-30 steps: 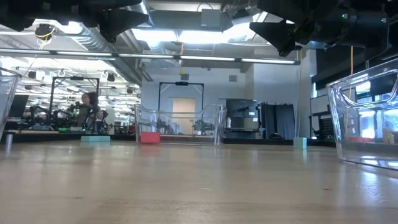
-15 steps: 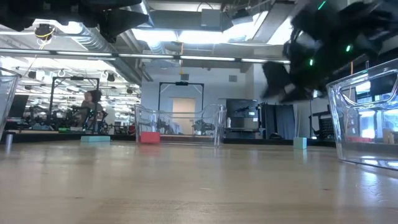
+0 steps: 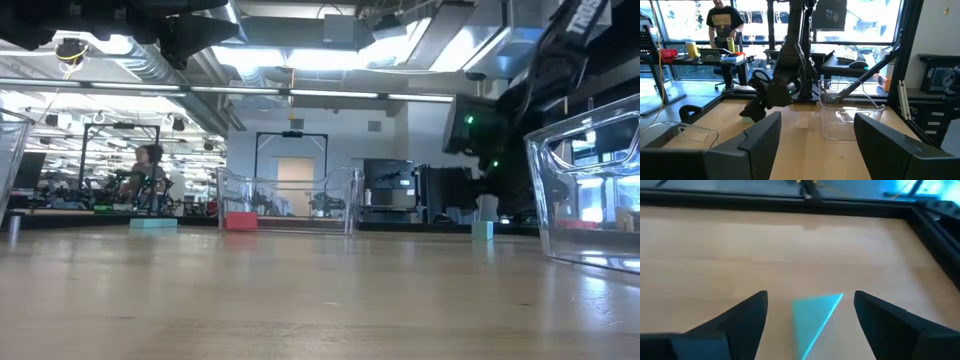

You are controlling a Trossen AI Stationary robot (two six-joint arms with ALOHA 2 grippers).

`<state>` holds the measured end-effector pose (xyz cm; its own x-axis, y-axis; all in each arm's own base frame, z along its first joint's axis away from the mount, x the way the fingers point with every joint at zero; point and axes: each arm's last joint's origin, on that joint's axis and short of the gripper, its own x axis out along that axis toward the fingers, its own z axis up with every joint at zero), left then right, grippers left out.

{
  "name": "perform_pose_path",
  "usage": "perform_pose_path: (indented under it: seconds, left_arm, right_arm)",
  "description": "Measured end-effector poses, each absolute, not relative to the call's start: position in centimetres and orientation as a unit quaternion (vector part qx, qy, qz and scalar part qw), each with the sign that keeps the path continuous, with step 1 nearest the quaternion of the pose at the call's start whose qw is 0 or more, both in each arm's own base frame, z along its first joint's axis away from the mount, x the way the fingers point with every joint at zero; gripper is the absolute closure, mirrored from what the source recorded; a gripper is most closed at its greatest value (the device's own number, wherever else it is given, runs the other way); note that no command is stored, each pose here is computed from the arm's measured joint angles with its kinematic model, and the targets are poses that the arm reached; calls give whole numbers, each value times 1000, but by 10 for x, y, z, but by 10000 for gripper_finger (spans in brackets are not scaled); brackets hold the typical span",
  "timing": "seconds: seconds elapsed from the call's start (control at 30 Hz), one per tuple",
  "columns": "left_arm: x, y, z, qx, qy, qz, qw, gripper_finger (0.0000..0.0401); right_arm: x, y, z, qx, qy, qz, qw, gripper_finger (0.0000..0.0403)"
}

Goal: Sort & place blocks by color
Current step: Put the top right blue block into the bottom right transparent bin

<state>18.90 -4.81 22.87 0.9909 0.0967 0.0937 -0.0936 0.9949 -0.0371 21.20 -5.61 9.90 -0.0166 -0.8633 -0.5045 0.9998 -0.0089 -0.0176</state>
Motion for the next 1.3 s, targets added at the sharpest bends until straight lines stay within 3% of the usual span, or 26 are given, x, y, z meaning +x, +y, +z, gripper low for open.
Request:
perform_pose_path:
  seconds: [0.63,0.77,0.93,1.1,1.3]
  left_arm:
    - [189,-48,229,-27,-49,47,997,158]
    - [189,-48,229,-28,-48,46,997,158]
    - [189,-48,229,-27,-48,46,997,158]
    - [189,-48,229,-26,-48,46,997,158]
    - [189,-48,229,-26,-48,46,997,158]
  right_arm:
    - [207,-83,68,196,199,-733,620,105]
    - [207,-82,65,190,203,-734,620,135]
    - [207,-81,66,158,239,-721,630,222]
    - [209,-70,73,121,287,-687,656,220]
    - [218,-44,99,92,297,-614,725,220]
